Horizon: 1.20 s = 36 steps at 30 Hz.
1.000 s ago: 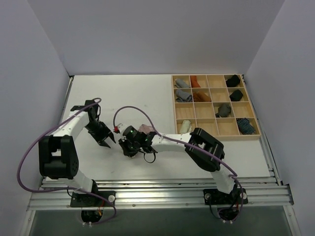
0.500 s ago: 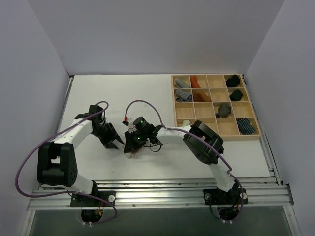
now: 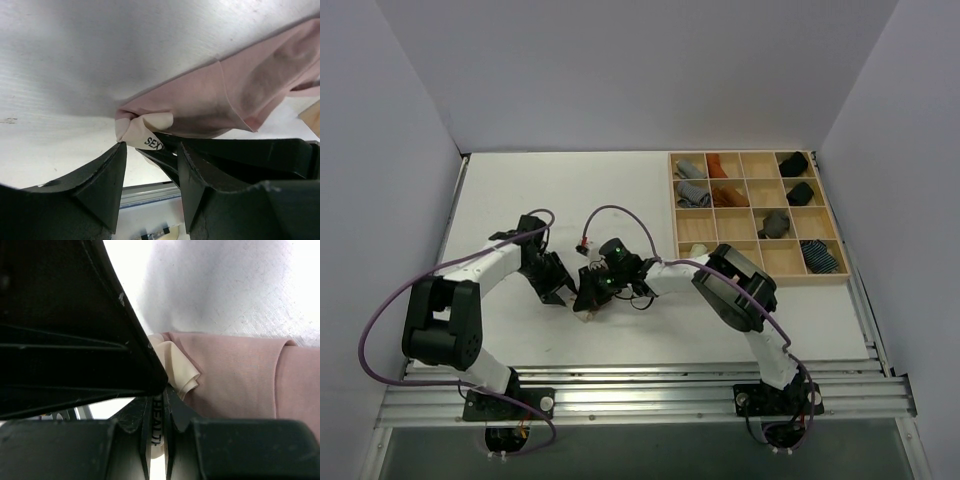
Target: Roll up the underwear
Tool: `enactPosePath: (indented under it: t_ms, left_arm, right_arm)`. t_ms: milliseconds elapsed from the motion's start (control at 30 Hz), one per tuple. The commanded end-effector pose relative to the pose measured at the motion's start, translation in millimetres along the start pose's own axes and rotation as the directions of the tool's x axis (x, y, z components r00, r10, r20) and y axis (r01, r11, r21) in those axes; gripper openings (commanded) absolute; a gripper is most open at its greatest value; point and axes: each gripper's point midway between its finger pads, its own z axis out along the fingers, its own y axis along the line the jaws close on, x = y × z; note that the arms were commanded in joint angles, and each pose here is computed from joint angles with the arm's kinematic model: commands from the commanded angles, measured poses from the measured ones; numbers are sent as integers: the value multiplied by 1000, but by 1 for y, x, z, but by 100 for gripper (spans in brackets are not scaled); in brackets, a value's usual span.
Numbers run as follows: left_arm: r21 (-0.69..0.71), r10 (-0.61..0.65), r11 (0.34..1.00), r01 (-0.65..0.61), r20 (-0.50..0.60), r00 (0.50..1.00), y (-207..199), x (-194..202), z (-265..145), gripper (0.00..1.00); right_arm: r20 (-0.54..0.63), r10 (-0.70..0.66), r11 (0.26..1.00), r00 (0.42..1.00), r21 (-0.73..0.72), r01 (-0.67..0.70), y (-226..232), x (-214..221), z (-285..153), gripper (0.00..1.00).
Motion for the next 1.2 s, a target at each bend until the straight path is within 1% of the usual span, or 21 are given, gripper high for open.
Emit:
enactPosePath:
  t_ms: [0, 200, 400, 433, 533, 567, 633, 667, 767, 800, 833, 867, 900, 933, 1000, 1033, 1100, 1133, 1167]
  left_arm:
    - [-67, -50, 996, 54, 65, 997, 13, -1, -6, 53]
    - [-119, -55, 991, 67, 105, 993, 17, 3, -11, 53]
    - [-97, -46, 994, 58, 117, 992, 8, 6, -1, 53]
    - [-107, -38, 993, 50, 118, 992, 8, 7, 2, 52]
    - [-172, -40, 983, 56, 98, 994, 19, 10, 14, 45]
    - [-208, -43, 976, 62, 93, 995, 24, 13, 15, 38]
    - [-243, -37, 968, 57, 86, 996, 31, 15, 20, 32]
    - [-246, -33, 968, 53, 87, 996, 32, 16, 21, 25]
    - [-224, -29, 974, 46, 79, 996, 33, 20, 27, 17]
    - [-220, -28, 974, 44, 74, 997, 33, 20, 31, 12]
    - [-222, -20, 975, 34, 65, 998, 33, 21, 32, 9]
    - [-226, -12, 974, 25, 58, 998, 32, 22, 33, 7]
    - [-247, -3, 969, 13, 42, 999, 35, 26, 35, 3]
    - [-252, 6, 968, 4, 40, 999, 33, 25, 34, 2]
    - [-282, 21, 959, -17, 13, 1000, 37, 32, 35, 2]
    - [-285, 25, 958, -22, 5, 1000, 38, 33, 35, 2]
    - [-290, 21, 957, -26, -19, 1000, 39, 39, 36, 2]
    - [-292, 17, 956, -24, -25, 1000, 39, 40, 35, 2]
    - [-295, 16, 955, -25, -32, 999, 38, 41, 34, 2]
  right_arm:
    - [-53, 50, 992, 997, 115, -44, -29, 27, -7, 0]
    - [-33, 57, 991, 998, 121, -52, -29, 25, -7, 0]
    - [-22, 54, 991, 998, 123, -51, -28, 22, -7, 0]
    - [-17, 51, 992, 999, 120, -48, -26, 20, -7, 0]
    - [-12, 56, 991, 998, 126, -54, -26, 18, -8, 0]
    - [-9, 57, 990, 998, 126, -56, -25, 16, -8, 0]
    - [0, 57, 988, 998, 146, -57, -25, 13, -11, 0]
    - [0, 61, 986, 998, 158, -60, -27, 14, -12, 0]
    - [15, 54, 983, 998, 174, -56, -21, 10, -19, 4]
    - [10, 49, 983, 999, 179, -51, -19, 11, -21, 8]
    - [23, 33, 980, 999, 195, -37, -17, 7, -25, 10]
    - [12, 30, 977, 999, 209, -32, -16, 9, -28, 12]
    - [13, 22, 976, 1000, 216, -25, -13, 8, -31, 16]
    - [34, 2, 972, 999, 234, -10, -10, 1, -37, 18]
    - [22, -28, 960, 999, 279, 21, -7, 2, -45, 24]
    - [42, -55, 957, 998, 286, 41, 2, -5, -53, 26]
    - [42, -102, 933, 994, 351, 81, 2, -8, -62, 30]
    - [51, -148, 928, 988, 352, 121, 17, -13, -64, 31]
    - [46, -180, 901, 983, 409, 146, 15, -13, -68, 32]
